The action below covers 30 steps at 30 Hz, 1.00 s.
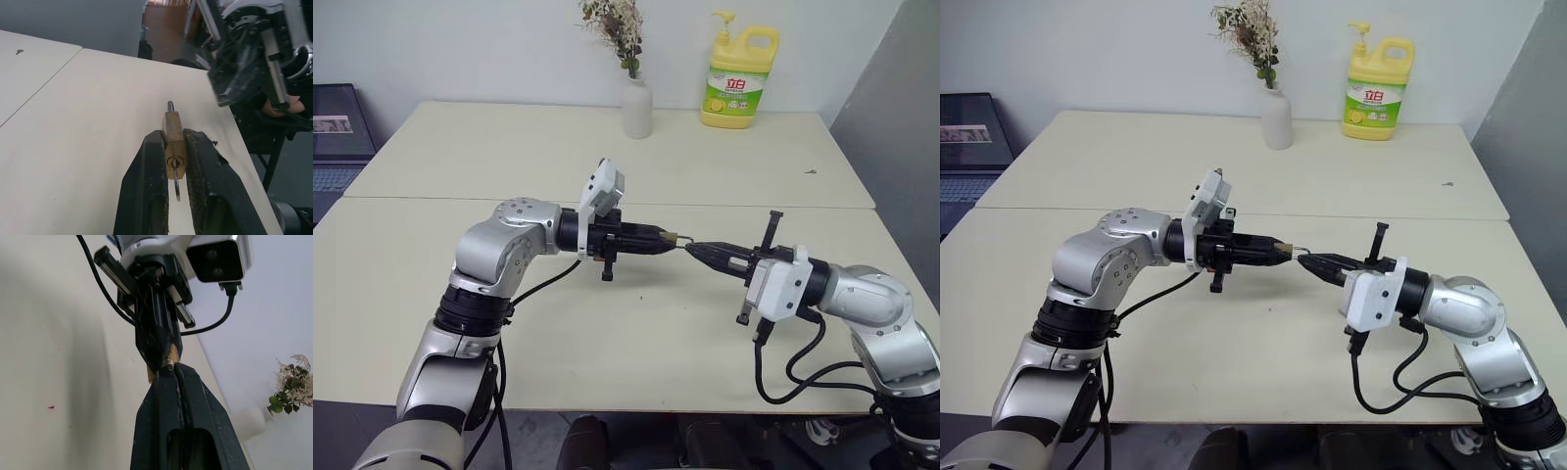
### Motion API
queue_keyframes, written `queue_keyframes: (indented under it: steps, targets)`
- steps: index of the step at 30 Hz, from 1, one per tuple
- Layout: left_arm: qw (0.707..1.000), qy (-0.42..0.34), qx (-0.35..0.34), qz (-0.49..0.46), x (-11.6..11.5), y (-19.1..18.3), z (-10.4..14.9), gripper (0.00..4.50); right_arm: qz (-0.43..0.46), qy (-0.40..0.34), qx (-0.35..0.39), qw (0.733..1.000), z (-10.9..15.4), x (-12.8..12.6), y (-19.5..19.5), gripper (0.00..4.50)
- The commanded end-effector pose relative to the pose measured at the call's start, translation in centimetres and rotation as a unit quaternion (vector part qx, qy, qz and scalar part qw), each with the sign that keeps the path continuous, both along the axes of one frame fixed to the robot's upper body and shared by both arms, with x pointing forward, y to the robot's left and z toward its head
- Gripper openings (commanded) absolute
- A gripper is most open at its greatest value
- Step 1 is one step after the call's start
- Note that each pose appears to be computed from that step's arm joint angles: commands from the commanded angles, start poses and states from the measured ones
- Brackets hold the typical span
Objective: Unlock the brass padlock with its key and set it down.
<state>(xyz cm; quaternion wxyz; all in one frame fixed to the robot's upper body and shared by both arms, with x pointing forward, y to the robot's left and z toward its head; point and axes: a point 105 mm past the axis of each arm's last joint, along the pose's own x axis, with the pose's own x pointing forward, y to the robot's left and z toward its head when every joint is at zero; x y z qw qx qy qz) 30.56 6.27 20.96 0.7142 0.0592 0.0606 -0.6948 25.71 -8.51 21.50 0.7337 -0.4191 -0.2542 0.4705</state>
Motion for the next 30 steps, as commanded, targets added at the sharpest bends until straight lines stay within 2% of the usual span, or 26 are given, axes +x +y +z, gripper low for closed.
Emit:
queue_keyframes:
  steps: [1, 12, 30]
  targets:
    - [0.999, -0.022, -0.007, -0.026, -1.0, -0.2, 1.3, 0.17, 0.007, -0.019, 0.004, 1.0, 0.7, -0.1, 0.1, 0.0]
    - [0.998, -0.023, -0.002, -0.053, -2.1, 0.0, 1.3, 0.17, 0.007, -0.017, -0.011, 1.0, 0.0, 0.5, -0.2, 0.0]
    - [0.998, -0.02, -0.007, -0.062, -2.5, 0.0, 1.2, 0.17, 0.04, 0.012, -0.035, 0.999, -1.1, 0.1, 0.0, 0.0]
